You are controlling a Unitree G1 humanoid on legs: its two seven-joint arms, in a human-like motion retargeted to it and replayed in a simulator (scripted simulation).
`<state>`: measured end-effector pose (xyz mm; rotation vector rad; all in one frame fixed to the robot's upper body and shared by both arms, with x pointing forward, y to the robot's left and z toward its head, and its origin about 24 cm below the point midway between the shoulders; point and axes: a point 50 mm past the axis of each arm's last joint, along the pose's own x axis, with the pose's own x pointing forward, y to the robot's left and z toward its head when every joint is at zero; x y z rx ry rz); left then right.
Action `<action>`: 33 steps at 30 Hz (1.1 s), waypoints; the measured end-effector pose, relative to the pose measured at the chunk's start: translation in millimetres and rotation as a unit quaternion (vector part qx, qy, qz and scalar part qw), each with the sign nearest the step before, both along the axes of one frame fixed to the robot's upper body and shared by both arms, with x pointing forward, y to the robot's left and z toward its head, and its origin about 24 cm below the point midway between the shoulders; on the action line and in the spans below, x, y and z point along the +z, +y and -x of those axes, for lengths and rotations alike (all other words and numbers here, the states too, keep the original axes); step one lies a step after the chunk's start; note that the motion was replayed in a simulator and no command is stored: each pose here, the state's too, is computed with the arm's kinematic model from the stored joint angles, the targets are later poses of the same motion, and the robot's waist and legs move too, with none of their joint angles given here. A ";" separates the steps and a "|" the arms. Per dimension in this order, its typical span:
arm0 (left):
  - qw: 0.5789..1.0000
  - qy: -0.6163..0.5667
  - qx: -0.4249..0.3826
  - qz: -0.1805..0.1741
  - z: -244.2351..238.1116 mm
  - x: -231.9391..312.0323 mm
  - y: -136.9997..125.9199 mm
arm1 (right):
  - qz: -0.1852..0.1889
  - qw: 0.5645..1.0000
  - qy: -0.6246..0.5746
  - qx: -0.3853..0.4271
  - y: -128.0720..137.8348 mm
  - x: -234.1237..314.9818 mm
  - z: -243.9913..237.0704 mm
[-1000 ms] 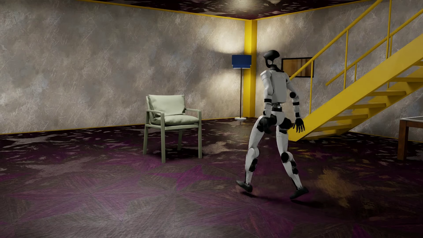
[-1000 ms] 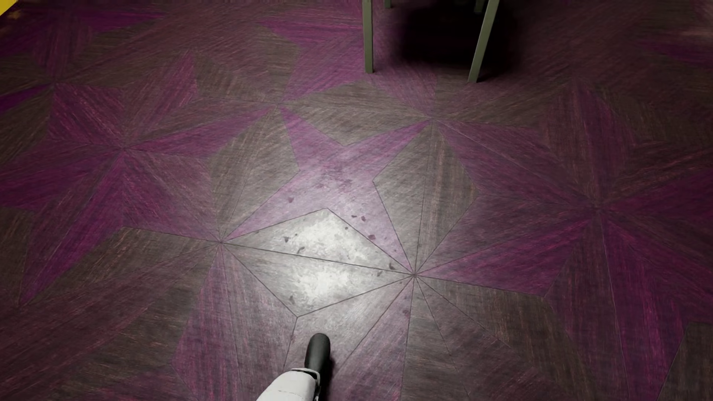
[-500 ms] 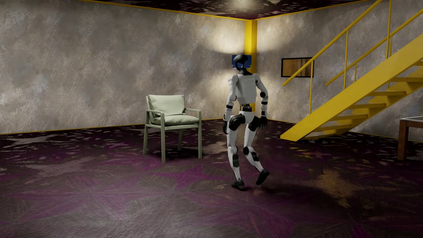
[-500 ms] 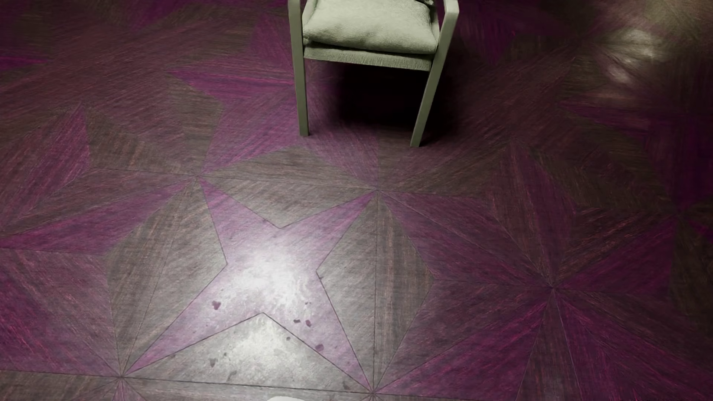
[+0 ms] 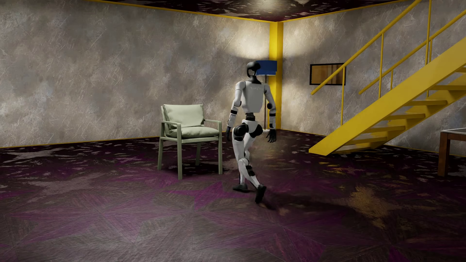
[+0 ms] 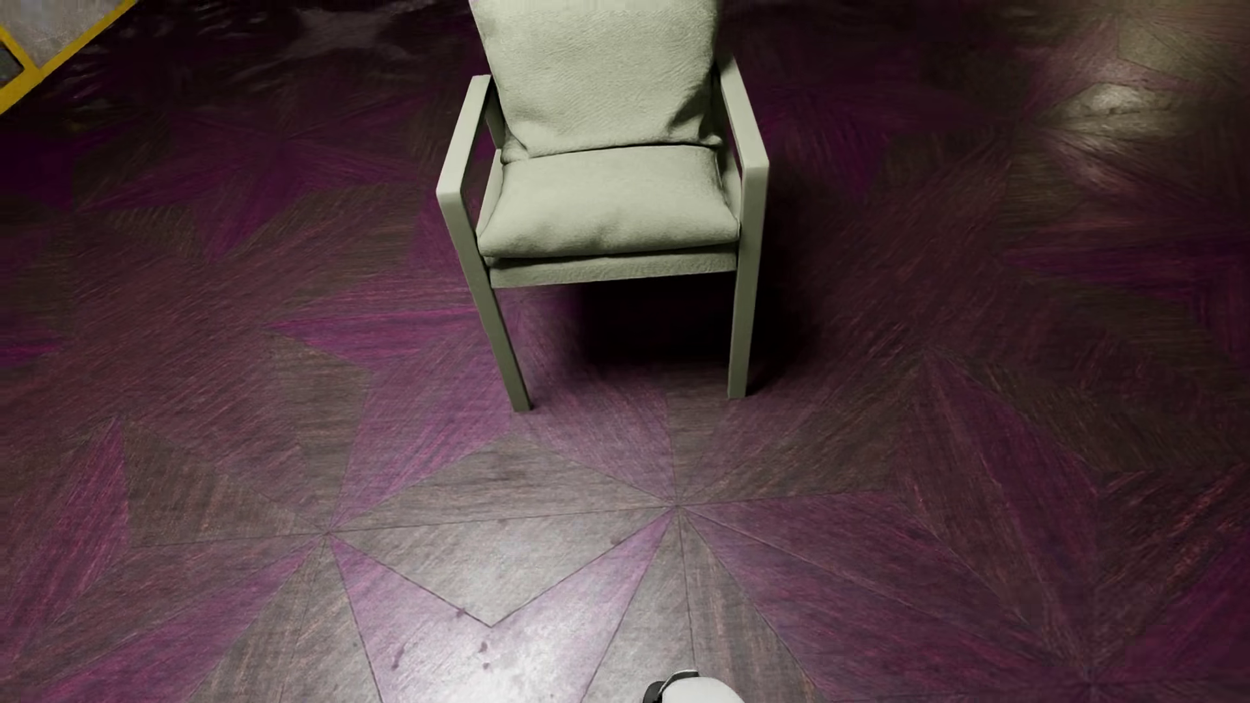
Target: Walk towards the chair
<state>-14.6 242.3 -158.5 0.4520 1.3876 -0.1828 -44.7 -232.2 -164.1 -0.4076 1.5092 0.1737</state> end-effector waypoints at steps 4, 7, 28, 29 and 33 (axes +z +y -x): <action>1.000 0.009 -0.015 0.020 4.0 -3.6 -15.8 | -0.008 0.988 -0.156 -0.002 -5.5 12.3 -83.8; 1.000 -0.020 -0.014 0.018 -13.5 -1.8 -12.3 | -0.013 0.963 -0.268 -0.004 -7.8 34.3 -142.2; 0.999 -0.023 0.012 0.027 -7.2 -1.7 -18.5 | 0.004 0.999 0.036 -0.023 -0.3 5.6 34.3; 0.999 -0.024 0.010 0.028 -8.3 -1.8 -19.1 | 0.004 1.000 0.015 -0.023 -1.7 4.6 21.7; 0.999 -0.030 -0.001 0.029 -14.7 -1.9 -19.7 | 0.000 0.995 -0.098 -0.026 -6.0 5.9 -46.6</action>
